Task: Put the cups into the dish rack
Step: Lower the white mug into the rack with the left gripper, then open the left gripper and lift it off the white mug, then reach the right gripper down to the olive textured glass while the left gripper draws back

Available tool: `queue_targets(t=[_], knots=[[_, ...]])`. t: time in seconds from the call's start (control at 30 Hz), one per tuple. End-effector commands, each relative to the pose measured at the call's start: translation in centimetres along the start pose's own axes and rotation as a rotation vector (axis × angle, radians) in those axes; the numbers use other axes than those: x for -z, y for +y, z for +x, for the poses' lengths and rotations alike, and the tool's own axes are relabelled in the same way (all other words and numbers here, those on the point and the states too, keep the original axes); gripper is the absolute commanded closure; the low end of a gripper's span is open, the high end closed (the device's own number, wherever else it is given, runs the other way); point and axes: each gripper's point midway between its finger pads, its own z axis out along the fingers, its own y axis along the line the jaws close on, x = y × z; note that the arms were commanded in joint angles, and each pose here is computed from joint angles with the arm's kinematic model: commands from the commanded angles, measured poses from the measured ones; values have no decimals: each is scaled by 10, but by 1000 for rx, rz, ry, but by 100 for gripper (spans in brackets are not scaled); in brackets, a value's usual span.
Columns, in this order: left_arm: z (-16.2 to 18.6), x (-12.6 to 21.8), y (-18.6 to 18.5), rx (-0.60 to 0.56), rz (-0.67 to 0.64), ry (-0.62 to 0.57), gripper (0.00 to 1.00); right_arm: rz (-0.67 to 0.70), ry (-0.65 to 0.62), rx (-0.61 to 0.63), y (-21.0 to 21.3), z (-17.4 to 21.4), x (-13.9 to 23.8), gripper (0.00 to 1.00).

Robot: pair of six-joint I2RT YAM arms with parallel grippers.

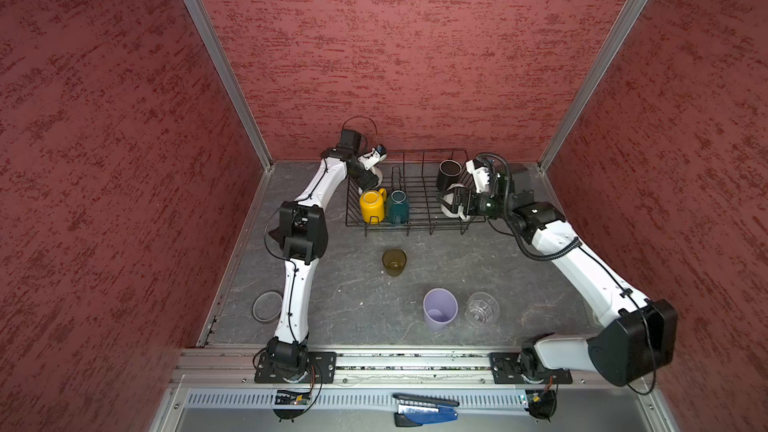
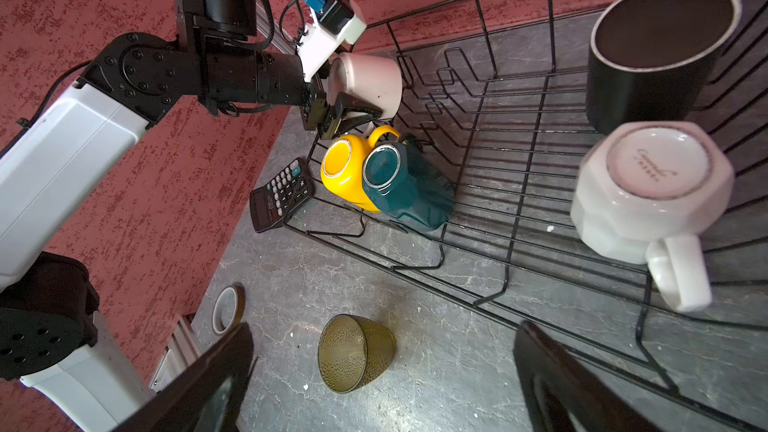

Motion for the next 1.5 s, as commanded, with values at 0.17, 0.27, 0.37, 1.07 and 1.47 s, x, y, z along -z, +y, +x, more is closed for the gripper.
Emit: queue_targets(t=[0.17,0.27,0.37,1.07,1.47], knots=[[-15,-1,12,-47,-81,-16,36,-33,-15,-9,3,-3,-1,1],[-13,-4,15,-32,-94,-9,26,-38,-12,-15,3,-2,-2,1],[-14,-3,15,-32,-92,-12,22,-41,-9,-17,3,-2,-3,1],[-57,54,53,102,-213,-218,0,22,27,2,-9,0,-10,5],[-109,216,63,351,-357,-576,0,117,245,141,4,57,-25,27]])
